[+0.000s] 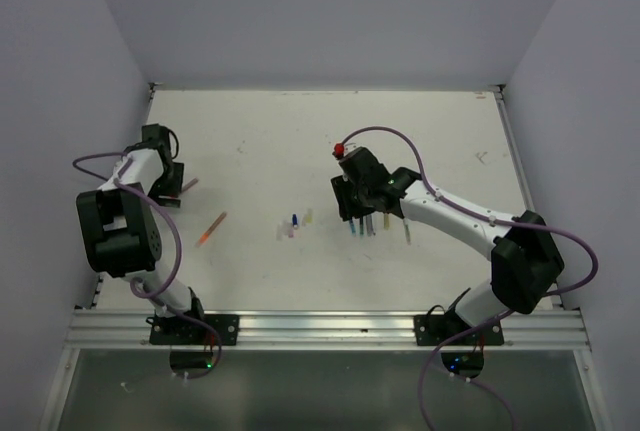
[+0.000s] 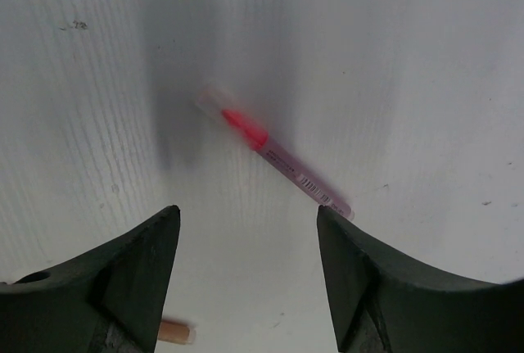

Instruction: Open the pen caps

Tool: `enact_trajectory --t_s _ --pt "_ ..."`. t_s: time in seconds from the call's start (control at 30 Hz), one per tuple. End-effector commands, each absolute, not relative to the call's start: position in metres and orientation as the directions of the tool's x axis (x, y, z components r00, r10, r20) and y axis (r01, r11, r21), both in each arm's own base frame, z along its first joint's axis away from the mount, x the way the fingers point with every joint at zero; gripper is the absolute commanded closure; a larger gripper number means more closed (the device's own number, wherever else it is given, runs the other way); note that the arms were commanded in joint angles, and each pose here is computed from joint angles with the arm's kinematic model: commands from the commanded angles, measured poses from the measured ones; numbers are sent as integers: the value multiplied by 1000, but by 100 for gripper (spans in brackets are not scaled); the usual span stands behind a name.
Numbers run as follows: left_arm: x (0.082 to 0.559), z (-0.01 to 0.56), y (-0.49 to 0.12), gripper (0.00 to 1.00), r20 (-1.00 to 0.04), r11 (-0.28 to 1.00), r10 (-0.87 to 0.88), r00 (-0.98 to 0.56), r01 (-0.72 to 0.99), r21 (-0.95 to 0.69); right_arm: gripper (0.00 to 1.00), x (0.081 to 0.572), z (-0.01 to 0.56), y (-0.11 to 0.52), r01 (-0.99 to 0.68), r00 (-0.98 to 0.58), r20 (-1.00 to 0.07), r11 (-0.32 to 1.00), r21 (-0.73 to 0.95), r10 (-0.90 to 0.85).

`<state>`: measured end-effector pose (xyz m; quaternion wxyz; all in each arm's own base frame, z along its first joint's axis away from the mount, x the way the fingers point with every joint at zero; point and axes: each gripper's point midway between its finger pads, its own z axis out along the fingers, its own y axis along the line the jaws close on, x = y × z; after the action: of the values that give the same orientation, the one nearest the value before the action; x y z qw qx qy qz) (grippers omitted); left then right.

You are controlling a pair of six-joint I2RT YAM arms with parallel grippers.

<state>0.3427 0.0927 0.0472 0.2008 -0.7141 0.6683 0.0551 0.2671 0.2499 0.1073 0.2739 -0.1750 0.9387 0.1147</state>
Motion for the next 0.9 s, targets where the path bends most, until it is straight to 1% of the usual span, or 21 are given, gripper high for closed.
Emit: enact_trajectory --t_s 0.0,0.17,0.3,0.43,0.47,0.5,0.67,0.7,0.77,0.8,0.87 --pt "362 51 105 30 -334 -88 -926 178 -960 -266 54 271 114 254 -415 -767 -581 901 125 -273" --pt "359 32 110 29 -319 -121 -930 181 -973 -199 54 270 113 253 -414 -766 -582 902 123 -273" --pt "360 20 107 29 -266 -167 -940 214 -968 -187 54 271 110 254 -416 -768 -576 902 119 -278" --pt "361 15 107 32 -261 -186 -938 227 -967 -172 54 271 111 253 -412 -769 -577 904 115 -277" --pt "356 12 107 35 -264 -186 -939 219 -972 -144 54 271 113 253 -411 -767 -579 904 115 -275" --pt "358 14 108 43 -269 -184 -938 217 -972 -143 54 272 114 252 -409 -767 -580 905 114 -274" --pt "350 7 106 62 -272 -155 -946 177 -983 -100 54 273 121 251 -402 -763 -589 909 110 -266" --pt "348 7 106 72 -273 -144 -948 165 -985 -95 54 275 125 250 -396 -760 -596 912 107 -260" --pt "347 5 102 81 -267 -111 -954 135 -988 -103 54 274 128 250 -391 -761 -597 914 110 -254" --pt "346 4 101 90 -265 -102 -956 125 -990 -102 54 274 132 249 -389 -757 -604 915 109 -250" --pt "345 4 99 100 -266 -62 -960 91 -991 -115 54 272 133 246 -380 -762 -599 919 105 -247"
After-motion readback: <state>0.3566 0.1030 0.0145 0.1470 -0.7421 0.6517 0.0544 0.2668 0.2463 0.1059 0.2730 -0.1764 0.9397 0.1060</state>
